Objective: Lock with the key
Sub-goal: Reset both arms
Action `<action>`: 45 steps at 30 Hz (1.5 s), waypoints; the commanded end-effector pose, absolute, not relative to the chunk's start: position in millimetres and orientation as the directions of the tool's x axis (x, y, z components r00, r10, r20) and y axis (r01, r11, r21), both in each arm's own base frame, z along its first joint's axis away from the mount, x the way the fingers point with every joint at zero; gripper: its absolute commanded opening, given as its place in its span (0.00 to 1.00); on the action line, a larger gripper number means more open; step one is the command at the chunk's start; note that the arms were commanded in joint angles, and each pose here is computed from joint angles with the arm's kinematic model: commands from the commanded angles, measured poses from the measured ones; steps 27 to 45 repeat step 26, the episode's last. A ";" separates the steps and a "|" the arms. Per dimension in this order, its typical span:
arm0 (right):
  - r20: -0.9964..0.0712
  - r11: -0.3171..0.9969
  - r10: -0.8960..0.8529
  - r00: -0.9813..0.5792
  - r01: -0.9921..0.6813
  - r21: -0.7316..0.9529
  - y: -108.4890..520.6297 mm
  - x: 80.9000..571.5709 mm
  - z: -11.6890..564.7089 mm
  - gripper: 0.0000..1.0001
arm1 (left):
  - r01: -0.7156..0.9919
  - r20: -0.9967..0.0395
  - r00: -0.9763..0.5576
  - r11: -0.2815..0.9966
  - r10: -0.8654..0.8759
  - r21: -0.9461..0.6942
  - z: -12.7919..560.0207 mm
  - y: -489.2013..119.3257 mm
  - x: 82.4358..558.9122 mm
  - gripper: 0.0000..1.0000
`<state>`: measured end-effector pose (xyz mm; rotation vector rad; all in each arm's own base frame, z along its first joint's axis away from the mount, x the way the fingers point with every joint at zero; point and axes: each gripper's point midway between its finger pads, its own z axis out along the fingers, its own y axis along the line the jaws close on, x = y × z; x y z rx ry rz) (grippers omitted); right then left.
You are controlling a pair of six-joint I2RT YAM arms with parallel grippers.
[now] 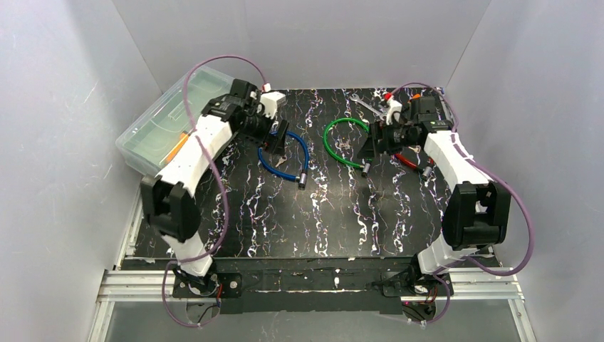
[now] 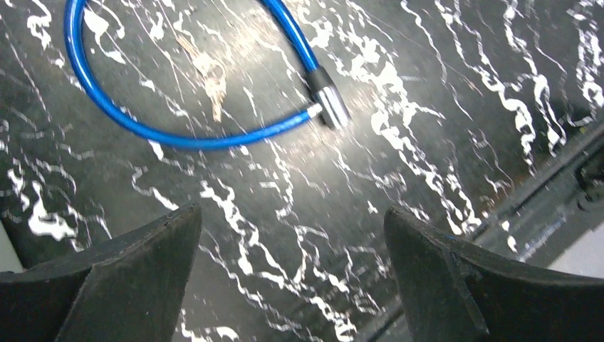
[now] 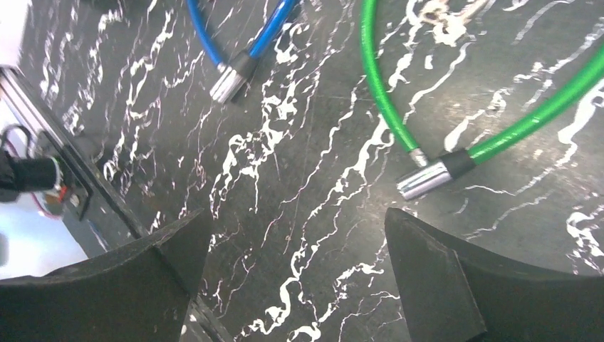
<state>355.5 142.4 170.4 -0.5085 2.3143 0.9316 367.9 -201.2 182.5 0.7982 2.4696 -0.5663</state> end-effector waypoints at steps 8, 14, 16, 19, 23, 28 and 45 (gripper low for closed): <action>-0.728 0.618 -0.430 -0.533 -0.762 0.193 184.6 294.4 175.9 0.98 | 0.602 -0.602 -0.693 0.777 0.397 -0.180 221.2 -153.9 258.1 0.98; -0.752 0.660 -0.418 -0.509 -0.739 0.134 172.9 280.4 173.0 0.98 | 0.545 -0.648 -0.673 0.832 0.357 -0.108 217.7 -127.7 233.3 0.98; -0.773 0.681 -0.390 -0.501 -0.721 0.125 169.7 277.7 172.5 0.98 | 0.498 -0.646 -0.681 0.865 0.345 -0.063 206.8 -115.1 234.0 0.98; -0.813 0.701 -0.359 -0.457 -0.707 0.088 165.3 276.4 178.2 0.98 | 0.443 -0.644 -0.694 0.896 0.324 -0.027 195.5 -103.5 234.0 0.98; -0.826 0.720 -0.355 -0.438 -0.692 0.058 159.4 275.4 181.4 0.98 | 0.445 -0.658 -0.689 0.894 0.305 -0.052 193.7 -106.2 230.3 0.98; -0.825 0.724 -0.353 -0.442 -0.687 0.058 158.8 276.3 183.4 0.98 | 0.448 -0.669 -0.688 0.890 0.281 -0.088 199.4 -111.8 230.0 0.98; -0.825 0.724 -0.353 -0.442 -0.687 0.058 158.8 276.3 183.4 0.98 | 0.448 -0.669 -0.688 0.890 0.281 -0.088 199.4 -111.8 230.0 0.98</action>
